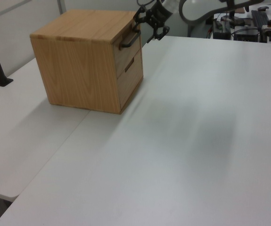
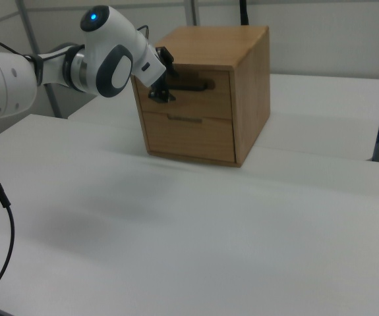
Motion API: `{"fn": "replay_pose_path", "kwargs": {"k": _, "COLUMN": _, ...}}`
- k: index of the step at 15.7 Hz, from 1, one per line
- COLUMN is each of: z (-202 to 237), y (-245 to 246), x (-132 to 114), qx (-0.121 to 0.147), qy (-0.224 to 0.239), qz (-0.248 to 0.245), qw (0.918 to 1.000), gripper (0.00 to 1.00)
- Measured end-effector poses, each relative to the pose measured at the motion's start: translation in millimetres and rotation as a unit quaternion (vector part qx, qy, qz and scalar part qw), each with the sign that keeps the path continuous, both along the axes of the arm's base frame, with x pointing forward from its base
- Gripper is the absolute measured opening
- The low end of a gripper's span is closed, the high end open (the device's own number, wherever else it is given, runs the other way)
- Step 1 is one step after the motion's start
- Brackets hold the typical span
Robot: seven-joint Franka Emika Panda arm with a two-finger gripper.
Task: Open the drawer by sliding it
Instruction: 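Close the gripper on the black bar handle of the upper drawer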
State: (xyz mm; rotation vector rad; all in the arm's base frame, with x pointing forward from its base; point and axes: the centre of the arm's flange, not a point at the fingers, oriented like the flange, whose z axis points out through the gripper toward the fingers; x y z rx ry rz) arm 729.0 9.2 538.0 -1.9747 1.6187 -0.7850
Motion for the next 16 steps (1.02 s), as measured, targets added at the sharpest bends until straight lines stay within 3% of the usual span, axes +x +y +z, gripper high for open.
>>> {"fn": "replay_pose_path", "kwargs": {"k": 2, "z": -9.3, "y": 0.4, "x": 8.8, "qx": -0.006, "qy": -0.008, "qz": -0.009, "qw": 0.9999, "gripper": 0.73}}
{"fn": "replay_pose_path", "kwargs": {"k": 4, "z": -15.0, "y": -2.8, "x": 17.2, "qx": -0.012, "qy": -0.016, "qz": -0.018, "qw": 0.9996, "gripper": 0.54}}
{"fn": "replay_pose_path", "kwargs": {"k": 6, "z": -16.3, "y": -3.6, "x": 20.6, "qx": -0.015, "qy": -0.019, "qz": -0.020, "qw": 0.9995, "gripper": 0.48}}
{"fn": "replay_pose_path", "kwargs": {"k": 8, "z": -14.5, "y": -4.2, "x": 21.6, "qx": -0.017, "qy": -0.022, "qz": -0.021, "qw": 0.9994, "gripper": 0.35}}
{"fn": "replay_pose_path", "kwargs": {"k": 9, "z": -14.5, "y": -4.4, "x": 21.6, "qx": -0.018, "qy": -0.022, "qz": -0.021, "qw": 0.9994, "gripper": 0.35}}
{"fn": "replay_pose_path", "kwargs": {"k": 12, "z": -16.9, "y": -6.0, "x": 21.3, "qx": -0.014, "qy": -0.018, "qz": -0.028, "qw": 0.9993, "gripper": 0.16}}
{"fn": "replay_pose_path", "kwargs": {"k": 16, "z": -16.9, "y": -6.3, "x": 20.5, "qx": -0.011, "qy": -0.018, "qz": -0.031, "qw": 0.9993, "gripper": 0.16}}
